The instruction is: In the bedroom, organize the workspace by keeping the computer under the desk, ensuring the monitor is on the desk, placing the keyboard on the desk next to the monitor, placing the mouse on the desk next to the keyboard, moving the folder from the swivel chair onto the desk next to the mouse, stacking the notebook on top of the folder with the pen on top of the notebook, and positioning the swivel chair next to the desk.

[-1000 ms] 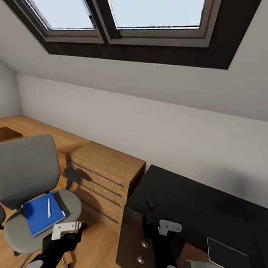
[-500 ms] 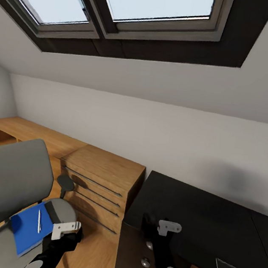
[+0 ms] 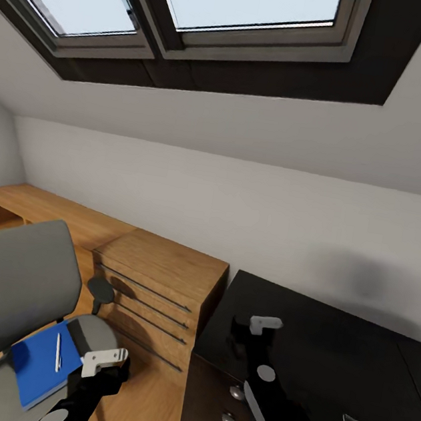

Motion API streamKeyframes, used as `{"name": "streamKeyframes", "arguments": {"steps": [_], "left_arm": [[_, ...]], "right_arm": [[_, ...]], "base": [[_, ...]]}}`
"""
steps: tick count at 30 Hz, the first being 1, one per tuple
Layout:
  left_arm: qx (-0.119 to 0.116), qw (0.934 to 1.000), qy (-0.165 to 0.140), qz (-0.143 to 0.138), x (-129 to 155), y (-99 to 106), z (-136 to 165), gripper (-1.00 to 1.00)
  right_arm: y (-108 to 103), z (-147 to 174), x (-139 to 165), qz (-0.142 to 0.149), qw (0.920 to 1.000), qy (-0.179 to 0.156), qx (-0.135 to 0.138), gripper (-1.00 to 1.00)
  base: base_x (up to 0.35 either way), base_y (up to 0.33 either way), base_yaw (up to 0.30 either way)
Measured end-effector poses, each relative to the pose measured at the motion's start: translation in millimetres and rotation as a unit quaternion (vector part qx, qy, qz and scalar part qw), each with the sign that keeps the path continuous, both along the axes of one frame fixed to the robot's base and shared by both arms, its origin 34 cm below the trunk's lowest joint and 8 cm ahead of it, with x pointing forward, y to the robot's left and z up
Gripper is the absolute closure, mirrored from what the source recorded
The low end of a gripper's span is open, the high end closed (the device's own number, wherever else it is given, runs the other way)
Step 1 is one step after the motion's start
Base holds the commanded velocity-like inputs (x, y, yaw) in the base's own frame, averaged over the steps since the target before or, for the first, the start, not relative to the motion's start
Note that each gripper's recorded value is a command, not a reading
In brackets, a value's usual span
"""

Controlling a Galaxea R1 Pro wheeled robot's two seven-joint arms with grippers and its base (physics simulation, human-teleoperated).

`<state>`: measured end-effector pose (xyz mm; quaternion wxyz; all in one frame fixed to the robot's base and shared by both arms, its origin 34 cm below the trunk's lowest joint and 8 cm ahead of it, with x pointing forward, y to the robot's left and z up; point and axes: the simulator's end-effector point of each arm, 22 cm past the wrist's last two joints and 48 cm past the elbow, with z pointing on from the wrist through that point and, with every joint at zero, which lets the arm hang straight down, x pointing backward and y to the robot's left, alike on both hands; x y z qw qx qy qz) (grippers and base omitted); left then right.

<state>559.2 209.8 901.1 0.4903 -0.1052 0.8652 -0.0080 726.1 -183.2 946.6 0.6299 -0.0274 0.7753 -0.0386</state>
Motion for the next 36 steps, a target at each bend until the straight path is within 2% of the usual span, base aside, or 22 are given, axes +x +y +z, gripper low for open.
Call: {"name": "streamKeyframes", "arguments": {"steps": [5, 6, 7, 8, 11, 12, 15, 18, 25, 36], "left_arm": [[0.000, 1.0000, 0.000, -0.002, 0, -2, 0, -1.00], [0.000, 1.0000, 0.000, -0.002, 0, -2, 0, -1.00], [0.000, 1.0000, 0.000, -0.003, 0, -2, 0, -1.00], [0.000, 1.0000, 0.000, -0.003, 0, -3, 0, -1.00], [0.000, 1.0000, 0.000, -0.006, -1, -5, 0, -1.00], [-0.001, 0.9998, 0.000, -0.018, -2, -16, -1, -1.00], [-0.001, 0.9998, 0.001, -0.022, -3, -19, -1, -1.00], [-0.001, 0.9997, 0.001, -0.024, -3, -21, -1, -1.00], [0.000, 0.9997, 0.001, -0.023, -3, -20, -1, -1.00], [0.000, 0.9997, 0.001, -0.024, -3, -20, -1, -1.00]], "right_arm": [[-23, -14, 29, -0.017, 0.9988, 0.034, -0.032, -1.00], [-31, -23, 35, -0.020, 0.9977, 0.049, -0.041, -1.00], [-35, -30, 37, -0.019, 0.9969, 0.062, -0.045, -1.00], [-37, -48, 35, -0.010, 0.9950, 0.087, -0.048, -1.00], [-40, -71, 27, -0.004, 0.9919, 0.116, -0.051, -1.00], [-43, -85, 20, -0.004, 0.9897, 0.134, -0.052, -1.00], [-38, -88, 18, -0.003, 0.9893, 0.139, -0.046, -1.00], [-23, -93, 15, 0.001, 0.9889, 0.145, -0.033, -1.00], [-5, -96, 11, 0.009, 0.9882, 0.151, -0.024, -1.00], [1, -103, 7, 0.019, 0.9869, 0.159, -0.022, -1.00]], "base": [[0.002, 0.000, 0.000], [0.000, 0.000, 0.000], [0.000, 0.000, 0.000], [0.000, 0.000, 0.000], [0.000, 0.000, 0.000], [0.000, 0.000, 0.000], [0.000, 0.000, 0.000], [0.000, 0.000, 0.000], [0.026, 0.000, 0.000], [0.137, 0.000, 0.000]]}}
